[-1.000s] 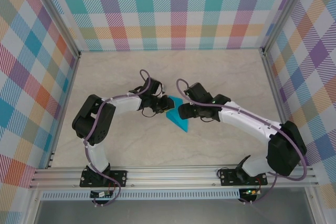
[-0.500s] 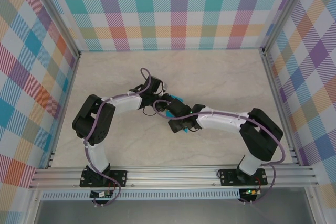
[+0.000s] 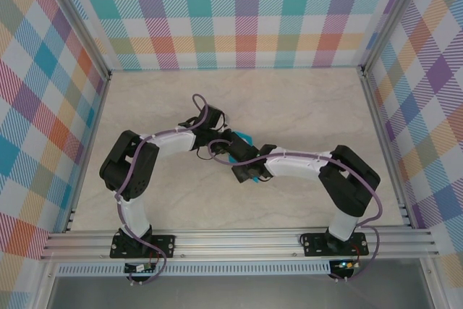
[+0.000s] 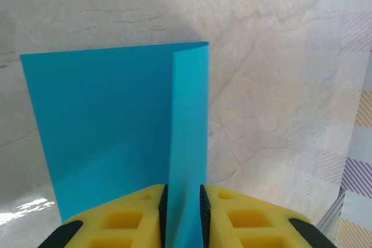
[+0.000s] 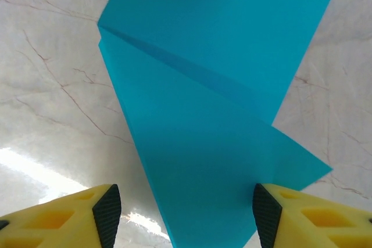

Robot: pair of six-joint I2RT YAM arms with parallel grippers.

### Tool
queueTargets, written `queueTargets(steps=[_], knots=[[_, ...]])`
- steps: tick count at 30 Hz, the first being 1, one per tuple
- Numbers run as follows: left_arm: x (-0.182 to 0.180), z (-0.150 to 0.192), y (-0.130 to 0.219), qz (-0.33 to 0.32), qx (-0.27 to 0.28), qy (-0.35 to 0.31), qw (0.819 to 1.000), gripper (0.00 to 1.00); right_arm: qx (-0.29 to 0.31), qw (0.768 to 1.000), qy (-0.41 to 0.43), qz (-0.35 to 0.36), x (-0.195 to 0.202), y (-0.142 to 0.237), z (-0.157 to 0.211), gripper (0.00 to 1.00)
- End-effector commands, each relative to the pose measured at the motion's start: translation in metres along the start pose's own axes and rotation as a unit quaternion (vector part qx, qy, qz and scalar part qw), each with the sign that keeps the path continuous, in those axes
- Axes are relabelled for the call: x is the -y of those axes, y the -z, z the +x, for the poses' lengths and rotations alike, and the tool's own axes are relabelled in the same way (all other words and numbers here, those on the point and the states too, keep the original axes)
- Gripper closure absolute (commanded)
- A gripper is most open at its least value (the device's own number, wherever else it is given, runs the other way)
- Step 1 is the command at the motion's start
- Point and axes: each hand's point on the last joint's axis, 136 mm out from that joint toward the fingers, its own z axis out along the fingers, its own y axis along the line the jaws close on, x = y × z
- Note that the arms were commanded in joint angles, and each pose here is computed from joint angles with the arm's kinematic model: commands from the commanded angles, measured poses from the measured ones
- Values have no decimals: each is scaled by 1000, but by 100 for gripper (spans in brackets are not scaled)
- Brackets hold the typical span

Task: Fold a paper plane with a square sheet of paper (fold left side to right side)
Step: Fourth fold the wing at the center of the table.

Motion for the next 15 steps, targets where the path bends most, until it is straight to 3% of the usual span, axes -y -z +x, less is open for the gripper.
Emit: queueTargets(steps=[1, 15], knots=[[17, 1, 2, 21, 0, -10, 1000, 77, 6, 1000, -2, 9, -1, -1, -8, 38], [12, -3, 4, 6, 5, 0, 1000, 75, -10, 1000, 2, 22, 5, -9, 8, 58]])
